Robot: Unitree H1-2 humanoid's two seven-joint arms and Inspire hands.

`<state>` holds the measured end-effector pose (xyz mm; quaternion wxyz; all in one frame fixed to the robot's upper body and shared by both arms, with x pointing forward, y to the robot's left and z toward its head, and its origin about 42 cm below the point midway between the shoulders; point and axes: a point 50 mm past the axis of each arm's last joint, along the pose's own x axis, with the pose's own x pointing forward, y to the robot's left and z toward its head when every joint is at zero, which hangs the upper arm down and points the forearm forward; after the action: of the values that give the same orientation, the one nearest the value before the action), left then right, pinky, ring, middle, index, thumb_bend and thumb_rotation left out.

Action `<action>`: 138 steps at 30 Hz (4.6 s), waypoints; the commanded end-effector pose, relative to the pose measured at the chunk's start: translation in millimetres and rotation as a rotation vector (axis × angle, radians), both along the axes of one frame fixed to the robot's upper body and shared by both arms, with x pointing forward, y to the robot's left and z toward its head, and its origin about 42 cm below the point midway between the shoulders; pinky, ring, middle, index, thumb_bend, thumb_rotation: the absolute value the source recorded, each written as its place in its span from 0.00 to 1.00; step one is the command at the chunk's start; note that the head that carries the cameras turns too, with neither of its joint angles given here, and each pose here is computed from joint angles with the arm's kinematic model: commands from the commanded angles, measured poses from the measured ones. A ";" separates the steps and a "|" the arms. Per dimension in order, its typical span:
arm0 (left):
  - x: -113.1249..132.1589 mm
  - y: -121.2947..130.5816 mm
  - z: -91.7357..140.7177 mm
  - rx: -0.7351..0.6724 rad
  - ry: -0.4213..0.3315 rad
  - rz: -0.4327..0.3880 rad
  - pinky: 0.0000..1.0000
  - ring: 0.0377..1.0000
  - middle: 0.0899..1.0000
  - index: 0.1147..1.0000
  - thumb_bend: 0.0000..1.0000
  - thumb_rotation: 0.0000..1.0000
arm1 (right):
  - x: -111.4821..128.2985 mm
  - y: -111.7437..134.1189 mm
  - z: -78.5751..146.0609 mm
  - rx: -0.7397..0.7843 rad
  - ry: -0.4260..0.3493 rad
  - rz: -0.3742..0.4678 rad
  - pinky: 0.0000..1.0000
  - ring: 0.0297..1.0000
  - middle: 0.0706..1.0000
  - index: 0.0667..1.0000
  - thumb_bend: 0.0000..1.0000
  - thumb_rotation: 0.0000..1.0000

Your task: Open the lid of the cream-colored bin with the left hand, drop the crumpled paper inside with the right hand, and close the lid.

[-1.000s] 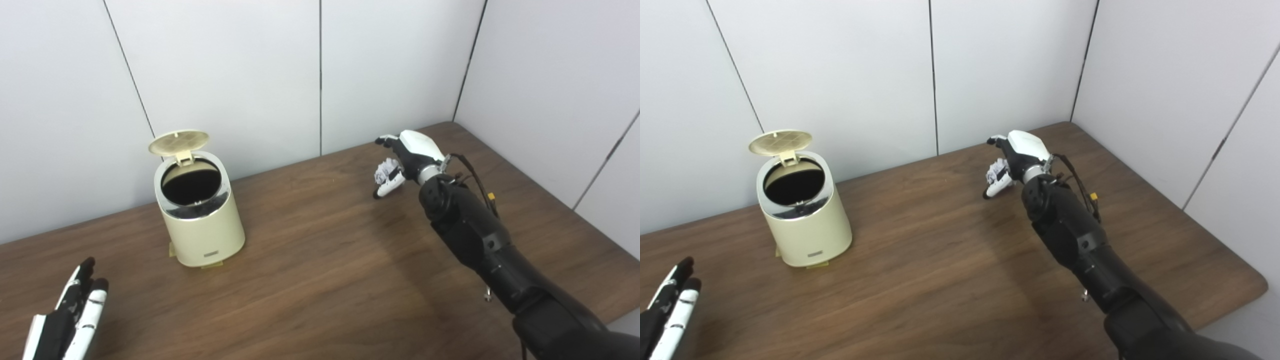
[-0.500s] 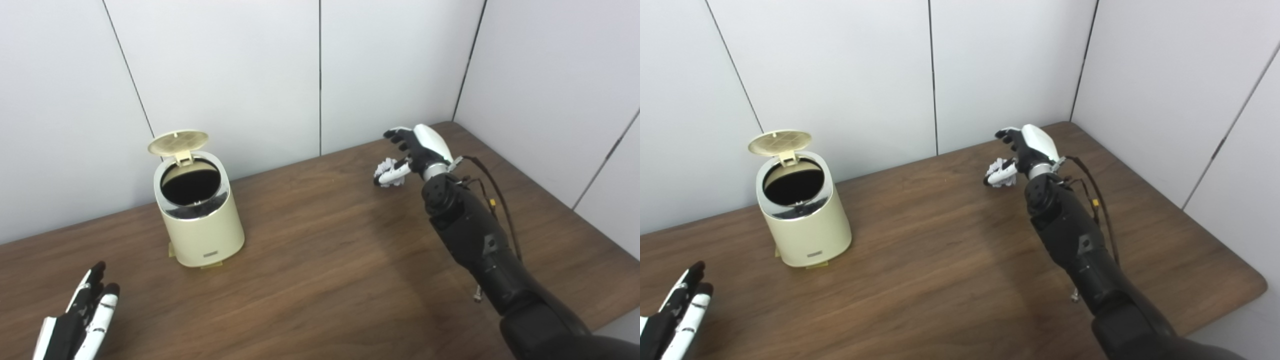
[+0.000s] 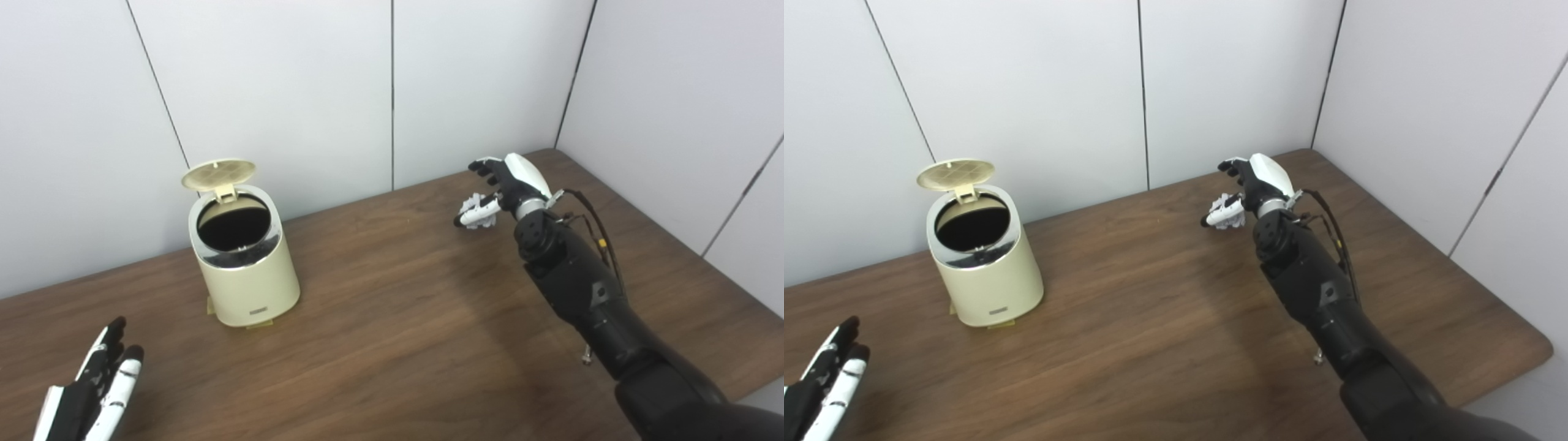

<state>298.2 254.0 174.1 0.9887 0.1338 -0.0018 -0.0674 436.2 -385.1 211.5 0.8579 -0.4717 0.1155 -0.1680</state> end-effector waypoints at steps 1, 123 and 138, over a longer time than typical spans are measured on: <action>2.5 1.8 15.3 0.012 -0.062 -0.009 1.00 1.00 1.00 1.00 0.42 0.70 | 10.8 -0.3 37.0 -0.048 -0.115 -0.005 0.70 0.77 0.78 0.75 0.98 0.11; 14.5 -27.6 -12.1 -0.102 -0.090 0.116 1.00 1.00 1.00 1.00 0.58 0.73 | -36.6 185.4 105.8 -0.205 -0.612 0.587 0.30 0.37 0.49 0.47 0.49 0.00; 15.5 -41.8 -28.0 -0.103 -0.111 0.141 1.00 1.00 1.00 1.00 0.55 0.77 | -5.7 220.7 121.4 -0.246 -0.625 0.707 0.28 0.36 0.49 0.49 0.49 0.00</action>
<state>307.8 216.5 135.0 0.9961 0.0868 -0.0143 0.0116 427.7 -174.3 305.4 0.8088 -0.5142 -0.2855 -0.0040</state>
